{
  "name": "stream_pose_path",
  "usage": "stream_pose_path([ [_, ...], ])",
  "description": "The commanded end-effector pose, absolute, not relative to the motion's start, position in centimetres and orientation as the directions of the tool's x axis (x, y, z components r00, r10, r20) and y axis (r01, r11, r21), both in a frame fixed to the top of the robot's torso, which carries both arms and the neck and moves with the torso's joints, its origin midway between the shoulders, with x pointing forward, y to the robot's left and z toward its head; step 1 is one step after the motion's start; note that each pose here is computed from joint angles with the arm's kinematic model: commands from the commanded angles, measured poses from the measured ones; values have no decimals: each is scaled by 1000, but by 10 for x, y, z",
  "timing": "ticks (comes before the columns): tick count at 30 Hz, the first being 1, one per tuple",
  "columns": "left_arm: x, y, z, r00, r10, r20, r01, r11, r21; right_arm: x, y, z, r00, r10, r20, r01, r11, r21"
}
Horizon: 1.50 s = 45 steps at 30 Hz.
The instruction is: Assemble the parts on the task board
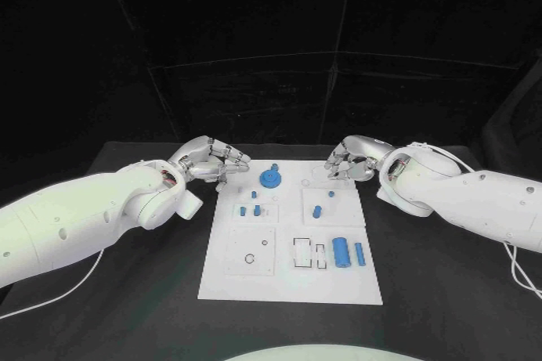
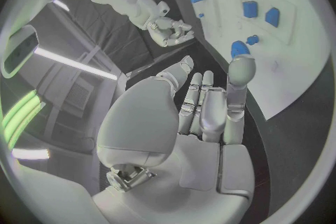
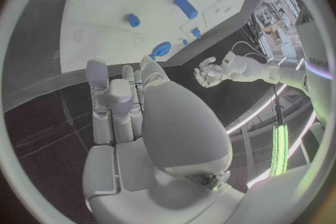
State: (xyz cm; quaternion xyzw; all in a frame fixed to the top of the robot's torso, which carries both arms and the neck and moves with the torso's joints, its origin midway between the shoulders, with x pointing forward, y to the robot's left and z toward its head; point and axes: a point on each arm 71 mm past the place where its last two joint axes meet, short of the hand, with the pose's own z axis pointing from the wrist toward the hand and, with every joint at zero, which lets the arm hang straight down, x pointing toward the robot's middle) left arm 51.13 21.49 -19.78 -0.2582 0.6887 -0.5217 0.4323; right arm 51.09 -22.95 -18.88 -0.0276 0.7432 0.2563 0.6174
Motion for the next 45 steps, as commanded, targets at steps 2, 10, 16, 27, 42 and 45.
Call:
stream_pose_path([
  [2,510,218,-190,-436,-900,-25,7,25,-1000,504,-222,-198,-182,64,-981,-437,889,139],
  [10,507,216,-188,-428,-903,26,4,-30,-1000,497,-211,-209,-180,-3,-984,-476,875,85],
  [16,506,215,-188,-425,-905,32,7,-39,-999,495,-209,-215,-200,-30,-979,-479,875,70],
  [27,507,222,-188,-409,-912,27,10,-35,-999,491,-208,-216,-218,-46,-975,-479,875,66],
  [42,509,226,-189,-402,-915,24,5,-29,-1000,490,-208,-216,-208,-51,-977,-472,880,54],
  [45,509,226,-190,-402,-915,25,3,-28,-1000,491,-208,-216,-212,-59,-975,-471,881,49],
])
